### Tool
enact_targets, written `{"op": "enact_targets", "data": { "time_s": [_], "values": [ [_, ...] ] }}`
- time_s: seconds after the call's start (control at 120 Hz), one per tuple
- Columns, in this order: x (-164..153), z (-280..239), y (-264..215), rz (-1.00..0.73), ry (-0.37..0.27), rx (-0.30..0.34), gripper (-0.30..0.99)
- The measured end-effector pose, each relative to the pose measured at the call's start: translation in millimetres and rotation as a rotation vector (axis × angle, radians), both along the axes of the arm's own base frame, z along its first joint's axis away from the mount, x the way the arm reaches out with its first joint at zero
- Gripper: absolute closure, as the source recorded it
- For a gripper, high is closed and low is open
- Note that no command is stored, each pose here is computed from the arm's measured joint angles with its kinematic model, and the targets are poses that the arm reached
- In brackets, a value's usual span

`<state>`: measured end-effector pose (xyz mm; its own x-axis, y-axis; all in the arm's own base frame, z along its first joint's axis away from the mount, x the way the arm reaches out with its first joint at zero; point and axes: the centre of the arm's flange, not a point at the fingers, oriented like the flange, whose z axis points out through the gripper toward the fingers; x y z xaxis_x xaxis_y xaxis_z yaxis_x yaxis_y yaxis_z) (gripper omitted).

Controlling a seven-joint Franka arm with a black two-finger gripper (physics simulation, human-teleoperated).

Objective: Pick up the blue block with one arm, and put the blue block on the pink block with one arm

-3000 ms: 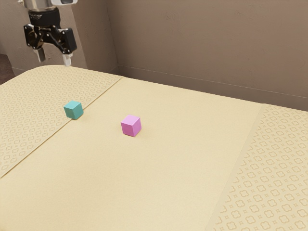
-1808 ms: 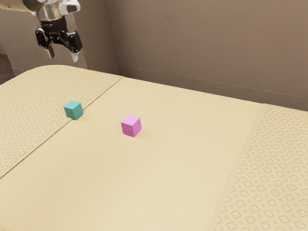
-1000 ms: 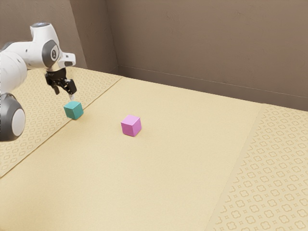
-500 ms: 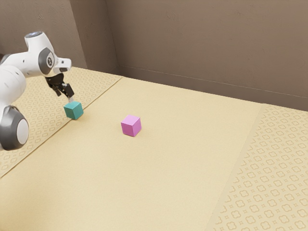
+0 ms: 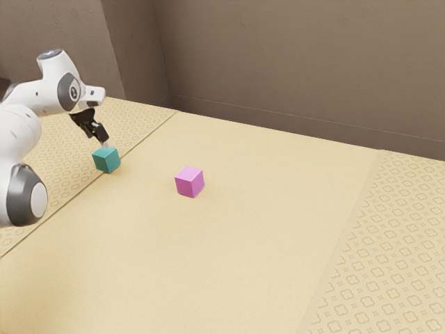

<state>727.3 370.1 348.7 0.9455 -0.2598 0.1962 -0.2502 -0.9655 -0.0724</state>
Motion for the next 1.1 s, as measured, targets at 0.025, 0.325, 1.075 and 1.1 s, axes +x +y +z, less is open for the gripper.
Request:
{"op": "enact_targets", "data": {
  "time_s": [0.025,0.325,1.075,1.1],
  "values": [
    [-0.3,-1.4,0.3,-0.002,0.003,-0.001,0.00],
    [-6.6,-18.0,2.9,0.020,0.031,-0.047,0.00],
    [-11.6,-45.0,22.8,0.111,-0.009,-0.088,0.00],
    [-12.0,-45.5,23.9,0.114,-0.010,-0.089,0.00]
  ]
}}
